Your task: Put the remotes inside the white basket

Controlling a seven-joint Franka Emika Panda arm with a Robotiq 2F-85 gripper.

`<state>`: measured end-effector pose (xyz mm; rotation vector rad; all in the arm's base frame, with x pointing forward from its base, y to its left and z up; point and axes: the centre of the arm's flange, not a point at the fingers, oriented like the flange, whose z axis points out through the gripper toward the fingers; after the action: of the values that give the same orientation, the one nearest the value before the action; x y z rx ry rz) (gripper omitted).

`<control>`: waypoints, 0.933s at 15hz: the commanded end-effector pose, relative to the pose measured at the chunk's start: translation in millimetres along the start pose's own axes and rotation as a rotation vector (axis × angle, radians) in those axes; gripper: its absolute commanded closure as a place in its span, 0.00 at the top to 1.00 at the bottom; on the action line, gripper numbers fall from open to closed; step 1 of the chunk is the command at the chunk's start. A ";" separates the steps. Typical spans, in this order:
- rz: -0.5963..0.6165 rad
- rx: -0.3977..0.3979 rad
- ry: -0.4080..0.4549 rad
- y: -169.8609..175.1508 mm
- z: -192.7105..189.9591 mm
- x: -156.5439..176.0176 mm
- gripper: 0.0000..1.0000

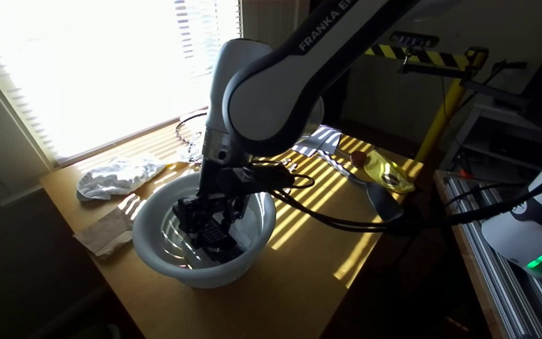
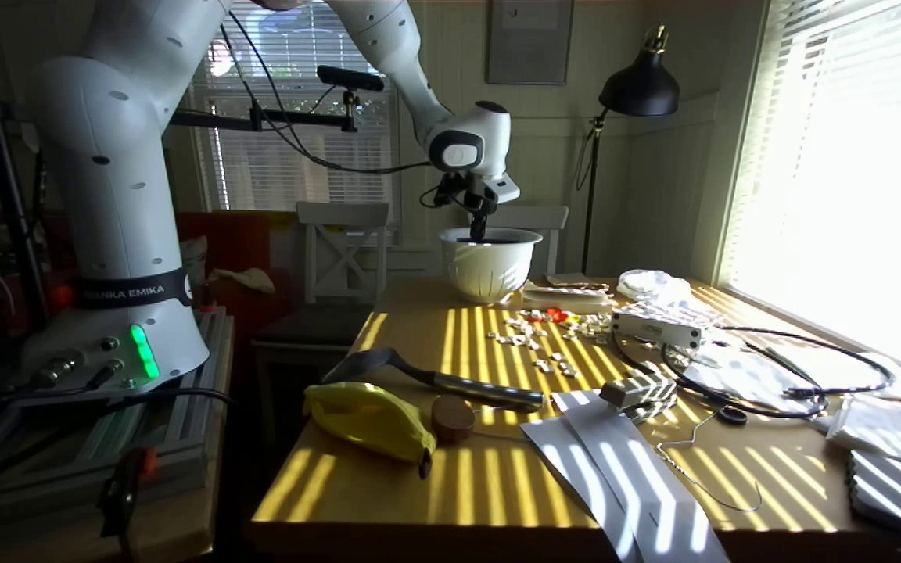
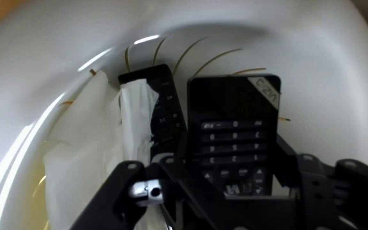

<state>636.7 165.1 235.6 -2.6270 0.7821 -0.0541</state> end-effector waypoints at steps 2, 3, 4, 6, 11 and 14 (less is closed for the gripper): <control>0.001 -0.037 -0.023 -7.1 26.1 18.8 0.36; 0.005 -0.050 -0.032 -4.2 32.4 20.4 0.36; 0.008 -0.063 -0.038 -1.7 36.9 21.8 0.36; 0.009 -0.088 -0.043 2.2 40.3 22.4 0.86; 0.017 -0.055 0.058 11.4 -70.3 19.5 1.00; 0.089 -0.040 0.162 45.5 -129.9 39.1 1.00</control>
<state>657.6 114.5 292.6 -2.6562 0.8538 -0.1626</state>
